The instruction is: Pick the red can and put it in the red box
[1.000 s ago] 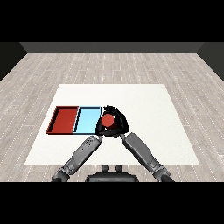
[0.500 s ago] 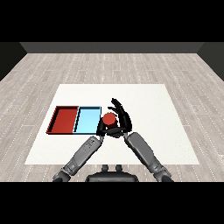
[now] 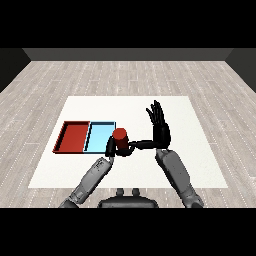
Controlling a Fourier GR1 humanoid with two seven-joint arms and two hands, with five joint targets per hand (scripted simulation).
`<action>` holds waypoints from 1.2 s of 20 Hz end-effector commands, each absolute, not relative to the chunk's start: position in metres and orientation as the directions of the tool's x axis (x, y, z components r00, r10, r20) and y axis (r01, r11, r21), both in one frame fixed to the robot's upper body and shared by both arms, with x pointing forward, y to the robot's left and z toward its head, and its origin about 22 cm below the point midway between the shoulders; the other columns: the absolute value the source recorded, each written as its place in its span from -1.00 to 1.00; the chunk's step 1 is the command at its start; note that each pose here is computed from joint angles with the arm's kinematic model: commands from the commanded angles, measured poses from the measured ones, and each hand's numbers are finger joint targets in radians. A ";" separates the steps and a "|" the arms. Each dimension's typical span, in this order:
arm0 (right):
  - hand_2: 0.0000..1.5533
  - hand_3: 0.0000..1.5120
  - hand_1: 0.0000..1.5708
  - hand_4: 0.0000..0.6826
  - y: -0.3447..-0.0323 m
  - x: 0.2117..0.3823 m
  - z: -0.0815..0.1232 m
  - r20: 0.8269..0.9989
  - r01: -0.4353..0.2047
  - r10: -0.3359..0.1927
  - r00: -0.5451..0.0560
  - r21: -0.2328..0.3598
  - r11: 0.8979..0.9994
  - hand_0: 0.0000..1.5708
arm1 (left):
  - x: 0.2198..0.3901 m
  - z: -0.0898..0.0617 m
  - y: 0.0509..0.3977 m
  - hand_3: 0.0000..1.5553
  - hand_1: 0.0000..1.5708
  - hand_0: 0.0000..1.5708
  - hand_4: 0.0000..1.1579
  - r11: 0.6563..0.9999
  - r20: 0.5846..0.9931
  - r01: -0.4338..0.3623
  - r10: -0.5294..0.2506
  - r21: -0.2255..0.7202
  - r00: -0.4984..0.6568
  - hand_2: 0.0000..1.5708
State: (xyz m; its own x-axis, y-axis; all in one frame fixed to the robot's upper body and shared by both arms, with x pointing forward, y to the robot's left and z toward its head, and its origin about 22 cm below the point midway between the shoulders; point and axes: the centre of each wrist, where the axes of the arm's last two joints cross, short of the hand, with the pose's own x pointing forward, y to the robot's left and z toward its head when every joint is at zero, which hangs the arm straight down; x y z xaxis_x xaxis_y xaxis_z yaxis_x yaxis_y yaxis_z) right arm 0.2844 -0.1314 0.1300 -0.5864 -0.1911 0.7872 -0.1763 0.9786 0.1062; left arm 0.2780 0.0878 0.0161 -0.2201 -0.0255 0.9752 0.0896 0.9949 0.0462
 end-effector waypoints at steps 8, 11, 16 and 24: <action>-1.00 -1.00 -1.00 -1.00 -0.225 0.280 0.097 0.806 -0.022 -0.157 -0.571 0.176 0.984 -1.00 | 0.293 0.033 0.140 0.88 1.00 1.00 0.94 0.991 0.949 -0.019 -0.132 0.132 -0.285 1.00; -1.00 -1.00 -1.00 -1.00 -0.244 0.273 0.085 0.827 0.001 -0.139 -0.544 0.167 0.986 -1.00 | 0.301 0.066 0.179 0.88 1.00 1.00 0.92 0.984 0.937 -0.058 -0.176 0.166 -0.302 0.99; -1.00 -1.00 -1.00 -1.00 -0.244 0.260 0.046 0.892 0.072 -0.021 -0.451 0.060 0.996 -1.00 | 0.304 0.083 0.200 0.82 1.00 1.00 0.93 0.966 0.930 -0.134 -0.252 0.223 -0.267 0.98; -1.00 -1.00 -1.00 -1.00 -0.270 0.239 0.015 0.926 0.098 -0.031 -0.375 0.073 0.993 -1.00 | 0.345 0.077 0.255 0.79 0.84 0.84 0.91 0.871 0.871 -0.256 -0.466 0.420 -0.155 0.85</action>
